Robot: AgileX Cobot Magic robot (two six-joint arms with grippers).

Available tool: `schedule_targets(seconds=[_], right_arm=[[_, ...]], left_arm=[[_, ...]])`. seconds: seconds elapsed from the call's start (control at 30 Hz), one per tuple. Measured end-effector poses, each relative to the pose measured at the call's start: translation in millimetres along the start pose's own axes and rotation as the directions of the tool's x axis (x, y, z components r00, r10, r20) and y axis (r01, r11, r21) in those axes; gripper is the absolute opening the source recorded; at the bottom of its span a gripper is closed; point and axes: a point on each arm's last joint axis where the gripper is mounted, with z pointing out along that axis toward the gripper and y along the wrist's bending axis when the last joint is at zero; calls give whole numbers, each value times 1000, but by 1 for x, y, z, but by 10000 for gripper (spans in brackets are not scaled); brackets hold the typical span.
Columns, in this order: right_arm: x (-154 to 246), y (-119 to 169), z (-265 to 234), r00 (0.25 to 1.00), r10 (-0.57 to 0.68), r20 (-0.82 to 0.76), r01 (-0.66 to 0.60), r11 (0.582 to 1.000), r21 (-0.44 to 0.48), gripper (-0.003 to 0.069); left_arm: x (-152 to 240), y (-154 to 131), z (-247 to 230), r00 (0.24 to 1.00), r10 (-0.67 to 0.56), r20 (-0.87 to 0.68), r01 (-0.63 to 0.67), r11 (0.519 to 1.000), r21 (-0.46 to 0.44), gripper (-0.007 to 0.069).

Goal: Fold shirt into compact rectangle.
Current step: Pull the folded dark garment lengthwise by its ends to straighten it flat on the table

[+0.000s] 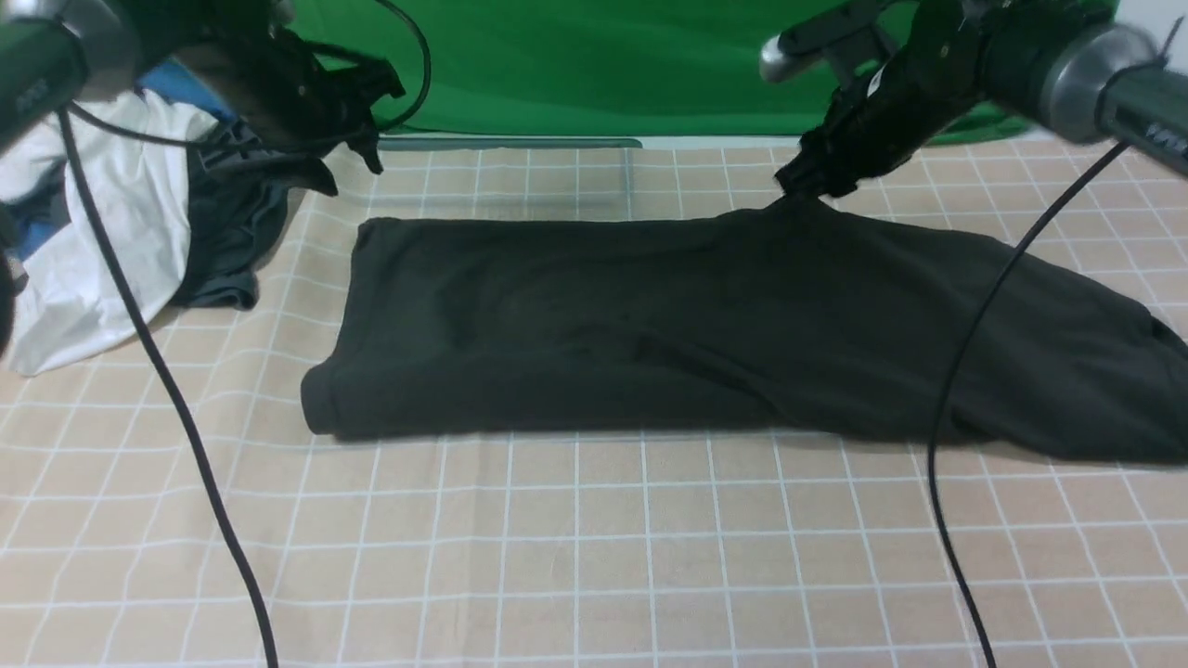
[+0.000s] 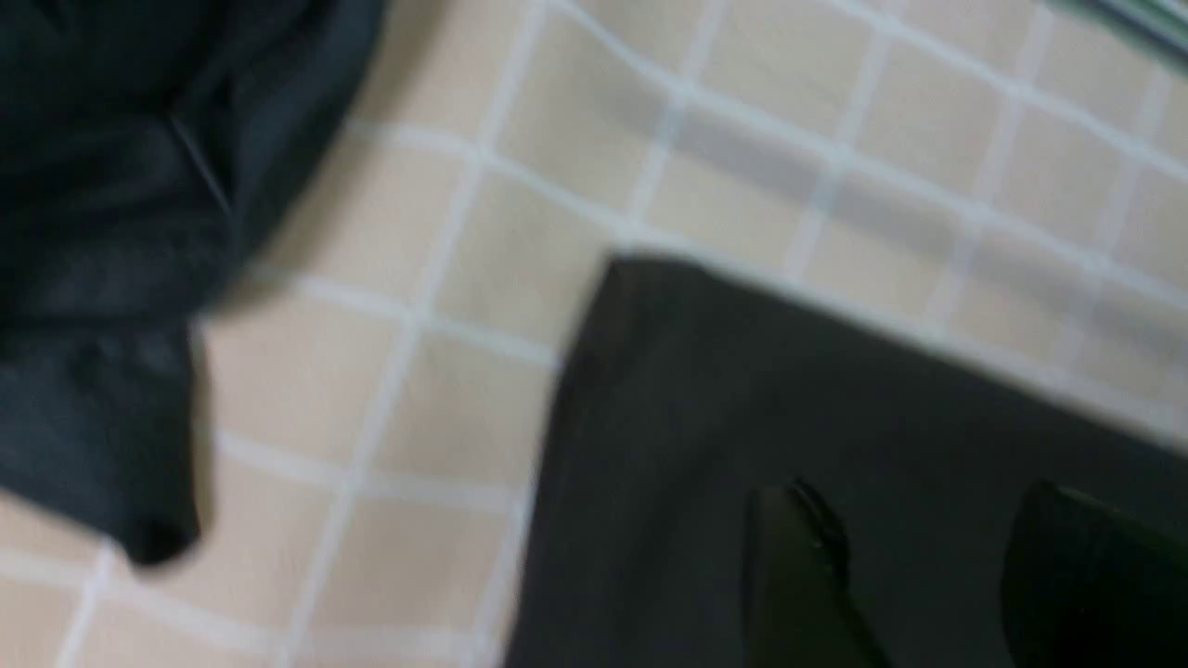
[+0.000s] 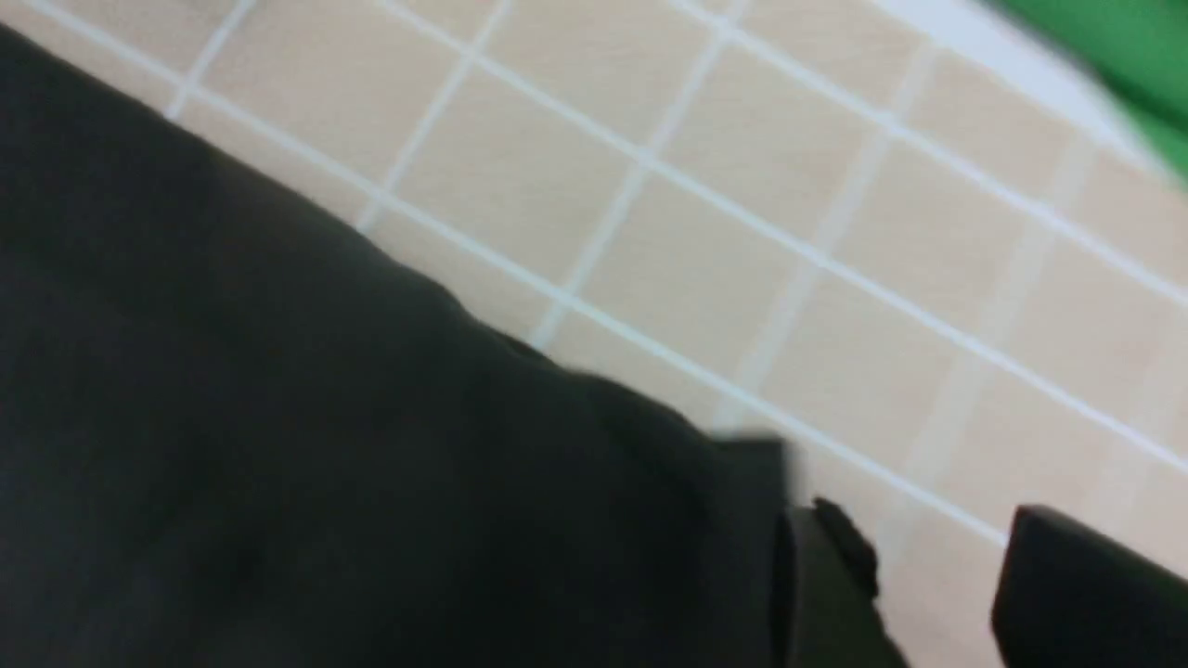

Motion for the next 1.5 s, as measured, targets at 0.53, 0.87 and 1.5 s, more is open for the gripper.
schedule_targets(seconds=[0.53, 0.87, 1.5], right_arm=[[79, -118, -88, 858, 389, -337, -368, 921, 127, 45], [149, -149, -62, 755, 509, -414, -476, 859, 188, 403], [161, -152, -3, 777, 531, -339, -524, 843, 121, 50]], left_arm=[[130, -46, 23, 905, 275, -325, -279, 960, 36, 11], [145, -42, 43, 895, 287, -342, -297, 955, 24, 12], [145, -43, 44, 896, 289, -336, -298, 954, 24, 13]])
